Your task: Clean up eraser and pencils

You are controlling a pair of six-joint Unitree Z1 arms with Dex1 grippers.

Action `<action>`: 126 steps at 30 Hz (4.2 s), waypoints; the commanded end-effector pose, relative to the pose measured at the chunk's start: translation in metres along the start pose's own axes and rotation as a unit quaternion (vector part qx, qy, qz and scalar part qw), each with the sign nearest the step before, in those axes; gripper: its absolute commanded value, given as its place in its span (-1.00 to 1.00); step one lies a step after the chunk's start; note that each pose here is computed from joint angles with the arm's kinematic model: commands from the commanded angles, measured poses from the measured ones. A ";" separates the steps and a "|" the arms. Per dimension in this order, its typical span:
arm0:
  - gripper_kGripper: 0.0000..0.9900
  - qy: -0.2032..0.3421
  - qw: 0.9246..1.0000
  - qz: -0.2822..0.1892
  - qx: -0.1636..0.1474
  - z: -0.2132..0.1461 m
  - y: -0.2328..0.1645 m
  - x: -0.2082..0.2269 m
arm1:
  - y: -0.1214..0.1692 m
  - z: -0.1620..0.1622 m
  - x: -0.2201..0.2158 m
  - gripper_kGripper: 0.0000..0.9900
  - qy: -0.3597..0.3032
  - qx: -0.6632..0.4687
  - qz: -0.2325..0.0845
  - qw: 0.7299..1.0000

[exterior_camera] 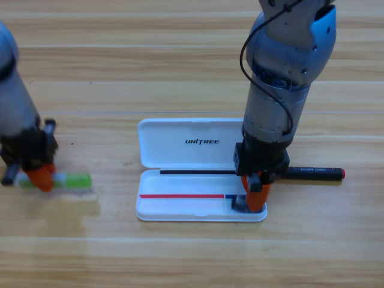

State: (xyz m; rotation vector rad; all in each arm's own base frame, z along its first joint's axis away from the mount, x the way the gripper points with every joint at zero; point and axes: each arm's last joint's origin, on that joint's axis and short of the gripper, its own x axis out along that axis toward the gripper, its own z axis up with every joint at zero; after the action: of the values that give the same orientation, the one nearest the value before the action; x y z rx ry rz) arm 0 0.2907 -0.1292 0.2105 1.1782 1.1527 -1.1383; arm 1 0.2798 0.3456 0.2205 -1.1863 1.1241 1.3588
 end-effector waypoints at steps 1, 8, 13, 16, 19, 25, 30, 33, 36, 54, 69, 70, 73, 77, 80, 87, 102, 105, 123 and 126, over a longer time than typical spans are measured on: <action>-1.00 -0.037 0.998 0.050 -0.009 -0.009 -0.010 -0.090 | 0.003 0.004 0.015 0.73 0.020 -0.008 0.014 1.000; -1.00 -0.052 0.997 0.064 0.010 0.022 -0.038 -0.143 | 0.031 -0.020 -0.051 0.99 0.001 -0.005 -0.005 1.000; -1.00 -0.053 0.997 0.062 0.018 0.044 -0.048 -0.144 | 0.046 -0.064 -0.072 1.00 0.003 0.025 -0.001 1.000; -1.00 -0.052 0.997 0.054 0.027 0.062 -0.051 -0.139 | 0.038 -0.090 -0.061 1.00 0.023 0.031 0.015 0.999; -1.00 -0.047 0.997 0.039 0.037 0.086 -0.049 -0.126 | 0.011 -0.104 -0.041 1.00 0.046 0.049 0.019 0.998; -1.00 -0.042 0.998 -0.004 0.051 0.130 -0.034 -0.090 | -0.046 -0.107 0.000 0.97 0.047 0.061 0.010 0.997; -1.00 -0.030 0.998 -0.032 0.052 0.156 -0.014 -0.055 | -0.069 -0.099 0.021 0.92 0.045 0.052 0.010 0.998; -1.00 -0.025 0.997 -0.045 0.050 0.167 -0.005 -0.037 | -0.077 -0.095 0.033 0.86 0.047 0.046 0.013 0.998; -1.00 -0.025 0.997 -0.059 0.049 0.178 0.000 -0.022 | -0.081 -0.095 0.043 0.75 0.053 0.039 0.019 0.998; -1.00 -0.023 0.993 -0.105 0.042 0.195 0.001 0.013 | -0.072 -0.104 0.062 -1.00 0.086 0.004 0.049 0.995; -1.00 -0.024 0.992 -0.118 0.037 0.197 -0.006 0.015 | -0.025 -0.109 -0.036 -1.00 0.048 0.052 -0.034 0.997; -1.00 -0.023 0.992 -0.119 0.036 0.197 -0.006 0.016 | -0.021 -0.109 -0.040 -1.00 0.046 0.050 -0.035 0.997; -1.00 -0.021 0.992 -0.121 0.036 0.197 -0.007 0.018 | -0.012 -0.109 -0.048 -1.00 0.041 0.048 -0.039 0.997; -1.00 -0.021 0.992 -0.122 0.037 0.198 -0.007 0.022 | -0.005 -0.107 -0.055 -1.00 0.032 0.046 -0.040 0.998; -1.00 -0.021 0.992 -0.121 0.038 0.198 -0.008 0.026 | -0.001 -0.104 -0.058 -1.00 0.024 0.047 -0.037 0.998; -1.00 -0.019 0.992 -0.117 0.037 0.199 -0.007 0.032 | 0.004 -0.098 -0.062 -1.00 0.019 0.044 -0.040 0.998; -1.00 -0.016 0.993 -0.110 0.039 0.199 -0.007 0.038 | 0.017 -0.083 -0.071 -1.00 0.005 0.036 -0.042 0.998; -1.00 -0.013 0.993 -0.111 0.038 0.199 -0.007 0.039 | 0.018 -0.080 -0.071 -1.00 0.004 0.033 -0.042 0.999; 1.00 -0.008 0.991 -0.128 0.021 0.199 -0.008 0.045 | 0.018 -0.072 -0.072 -1.00 -0.001 0.033 -0.045 0.998; 1.00 -0.008 0.991 -0.129 0.020 0.198 -0.008 0.045 | 0.018 -0.069 -0.073 -1.00 -0.004 0.031 -0.048 0.998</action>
State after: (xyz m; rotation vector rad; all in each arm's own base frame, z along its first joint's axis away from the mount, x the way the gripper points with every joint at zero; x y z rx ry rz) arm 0 0.2895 -0.3299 0.2000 1.0811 1.2254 -1.3791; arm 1 0.2833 0.2584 0.2866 -1.1595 1.0808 1.2160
